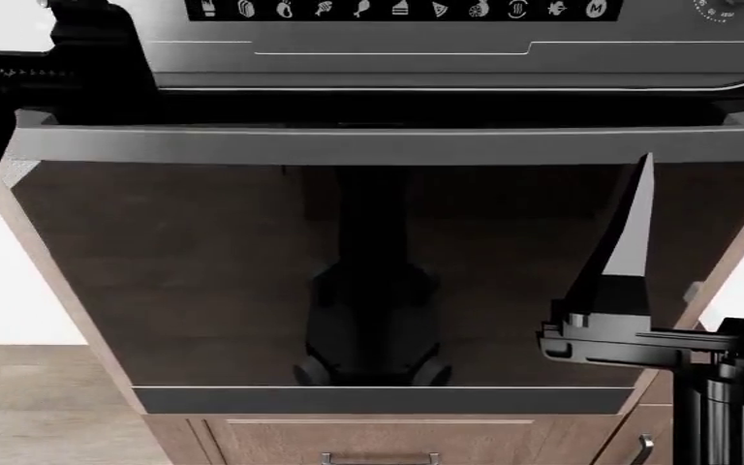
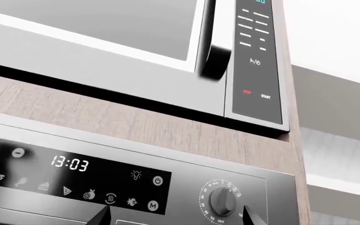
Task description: Preheat the oven by turning the temperature knob.
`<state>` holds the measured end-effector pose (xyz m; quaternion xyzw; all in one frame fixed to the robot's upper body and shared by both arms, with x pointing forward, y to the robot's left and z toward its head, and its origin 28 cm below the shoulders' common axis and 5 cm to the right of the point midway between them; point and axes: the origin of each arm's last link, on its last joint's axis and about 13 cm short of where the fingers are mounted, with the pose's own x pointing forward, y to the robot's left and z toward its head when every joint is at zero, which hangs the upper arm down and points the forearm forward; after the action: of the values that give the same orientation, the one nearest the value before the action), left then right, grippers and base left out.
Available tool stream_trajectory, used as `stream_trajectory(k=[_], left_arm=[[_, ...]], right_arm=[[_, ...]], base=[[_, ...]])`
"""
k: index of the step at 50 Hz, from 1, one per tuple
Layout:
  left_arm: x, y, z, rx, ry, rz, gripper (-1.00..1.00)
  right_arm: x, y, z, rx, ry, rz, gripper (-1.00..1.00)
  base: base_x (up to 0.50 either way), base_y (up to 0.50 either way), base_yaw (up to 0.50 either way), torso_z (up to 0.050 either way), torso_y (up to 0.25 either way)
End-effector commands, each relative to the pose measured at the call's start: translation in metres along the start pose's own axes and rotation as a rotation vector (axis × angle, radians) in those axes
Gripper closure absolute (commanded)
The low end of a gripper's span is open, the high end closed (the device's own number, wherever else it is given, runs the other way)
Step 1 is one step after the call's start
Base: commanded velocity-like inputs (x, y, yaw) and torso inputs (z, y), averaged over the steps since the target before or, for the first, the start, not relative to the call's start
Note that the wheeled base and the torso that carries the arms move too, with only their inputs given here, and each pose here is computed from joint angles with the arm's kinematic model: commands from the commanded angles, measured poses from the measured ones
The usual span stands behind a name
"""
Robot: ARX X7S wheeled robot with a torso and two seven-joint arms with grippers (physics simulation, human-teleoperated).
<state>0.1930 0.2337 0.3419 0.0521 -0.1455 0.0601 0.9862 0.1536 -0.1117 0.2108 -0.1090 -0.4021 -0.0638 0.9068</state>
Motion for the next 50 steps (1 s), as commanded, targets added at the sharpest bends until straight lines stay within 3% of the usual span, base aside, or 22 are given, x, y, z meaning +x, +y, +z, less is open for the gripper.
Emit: stream_trajectory(k=[1,7,20,50], left_arm=[[0.019,0.010,0.009,0.014,0.059,0.040,-1.00],[0.031,0.013,0.006,0.014,0.079,0.058,-1.00],[0.031,0.010,0.003,0.017,0.113,-0.004,-1.00],[0.049,0.014,-0.003,0.036,0.144,0.013,-1.00]], right_arm=[[0.001,0.000,0.000,-0.001,0.001,-0.002,-1.00],[0.001,0.000,0.000,-0.001,0.001,-0.002,-1.00],[0.000,0.001,0.000,0.000,0.003,0.000,-1.00],[-0.001,0.001,0.000,0.002,0.007,0.004,-1.00]], base=[[0.00,0.00,0.00,0.000,0.000],[0.00,0.00,0.00,0.000,0.000],[0.00,0.00,0.00,0.000,0.000],[0.00,0.00,0.00,0.000,0.000]])
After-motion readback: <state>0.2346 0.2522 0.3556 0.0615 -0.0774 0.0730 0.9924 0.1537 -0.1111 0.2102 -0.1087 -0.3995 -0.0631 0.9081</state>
